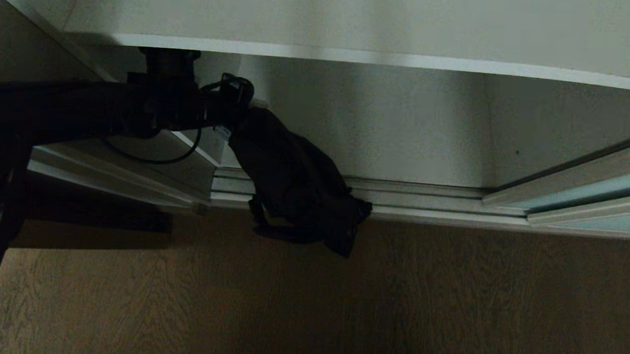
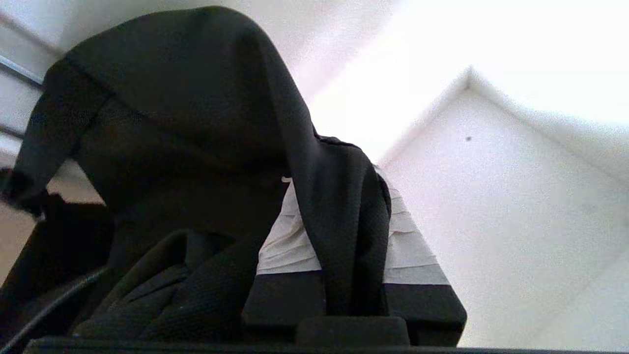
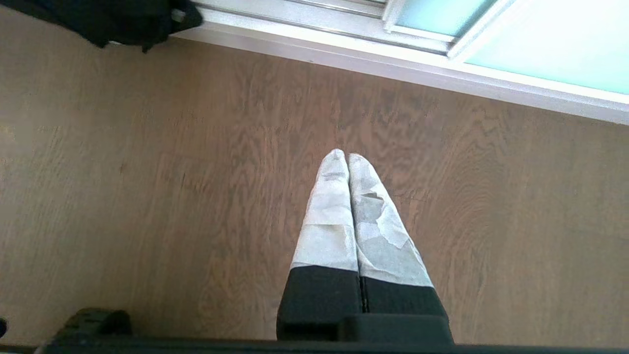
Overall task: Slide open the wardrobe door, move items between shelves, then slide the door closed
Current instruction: Place the bag on the lower shelf
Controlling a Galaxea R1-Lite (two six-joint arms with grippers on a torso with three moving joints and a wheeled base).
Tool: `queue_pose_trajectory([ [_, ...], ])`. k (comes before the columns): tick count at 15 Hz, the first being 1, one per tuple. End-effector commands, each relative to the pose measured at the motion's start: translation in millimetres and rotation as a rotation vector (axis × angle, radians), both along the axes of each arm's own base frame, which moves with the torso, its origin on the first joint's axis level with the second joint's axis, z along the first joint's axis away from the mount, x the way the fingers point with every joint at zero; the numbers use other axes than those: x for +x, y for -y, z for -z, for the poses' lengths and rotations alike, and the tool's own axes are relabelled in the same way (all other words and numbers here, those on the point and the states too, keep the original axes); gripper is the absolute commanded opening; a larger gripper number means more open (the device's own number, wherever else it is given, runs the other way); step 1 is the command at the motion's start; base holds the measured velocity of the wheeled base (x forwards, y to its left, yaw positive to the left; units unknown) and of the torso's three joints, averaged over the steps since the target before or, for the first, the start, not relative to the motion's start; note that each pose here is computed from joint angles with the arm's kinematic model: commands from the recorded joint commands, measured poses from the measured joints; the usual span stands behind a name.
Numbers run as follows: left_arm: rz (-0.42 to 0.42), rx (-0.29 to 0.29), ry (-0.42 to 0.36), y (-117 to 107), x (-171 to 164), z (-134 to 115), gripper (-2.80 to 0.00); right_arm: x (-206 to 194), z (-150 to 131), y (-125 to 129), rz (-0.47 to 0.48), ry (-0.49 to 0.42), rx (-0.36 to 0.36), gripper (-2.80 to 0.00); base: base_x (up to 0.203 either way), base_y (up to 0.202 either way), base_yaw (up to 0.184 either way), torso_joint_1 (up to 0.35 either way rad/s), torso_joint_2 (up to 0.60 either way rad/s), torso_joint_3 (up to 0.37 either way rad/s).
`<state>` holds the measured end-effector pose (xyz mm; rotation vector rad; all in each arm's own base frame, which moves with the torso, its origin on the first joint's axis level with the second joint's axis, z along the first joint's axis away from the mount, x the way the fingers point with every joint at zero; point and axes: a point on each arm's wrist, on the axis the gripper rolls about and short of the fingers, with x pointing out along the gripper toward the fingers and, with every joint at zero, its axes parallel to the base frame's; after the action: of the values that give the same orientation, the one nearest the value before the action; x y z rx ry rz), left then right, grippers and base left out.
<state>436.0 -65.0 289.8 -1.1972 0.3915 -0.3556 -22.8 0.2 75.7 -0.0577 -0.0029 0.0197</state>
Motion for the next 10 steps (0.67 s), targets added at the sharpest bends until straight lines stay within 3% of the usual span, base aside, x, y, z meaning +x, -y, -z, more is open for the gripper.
queue_pose_trajectory([
  [1, 0.007, 0.001, -0.029, 6, 14, 21, -2.8, 0, 0, 0, -0.002, 0.004, -0.001, -2.8, 0.0, 0.0, 0.0, 0.0, 0.0, 0.0],
  [5, 0.076, 0.006, -0.036, 41, 23, 41, -2.8, 0, 0, 0, -0.002, 0.003, -0.001, -2.8, 0.0, 0.0, 0.0, 0.0, 0.0, 0.0],
  [8, 0.172, 0.022, -0.075, 88, 19, 60, -2.8, 0, 0, 0, -0.002, 0.004, -0.001, -2.8, 0.0, 0.0, 0.0, 0.0, 0.0, 0.0],
  [10, 0.18, 0.05, -0.095, 106, 24, 80, -2.8, 0, 0, 0, -0.002, 0.004, -0.001, -2.8, 0.0, 0.0, 0.0, 0.0, 0.0, 0.0],
])
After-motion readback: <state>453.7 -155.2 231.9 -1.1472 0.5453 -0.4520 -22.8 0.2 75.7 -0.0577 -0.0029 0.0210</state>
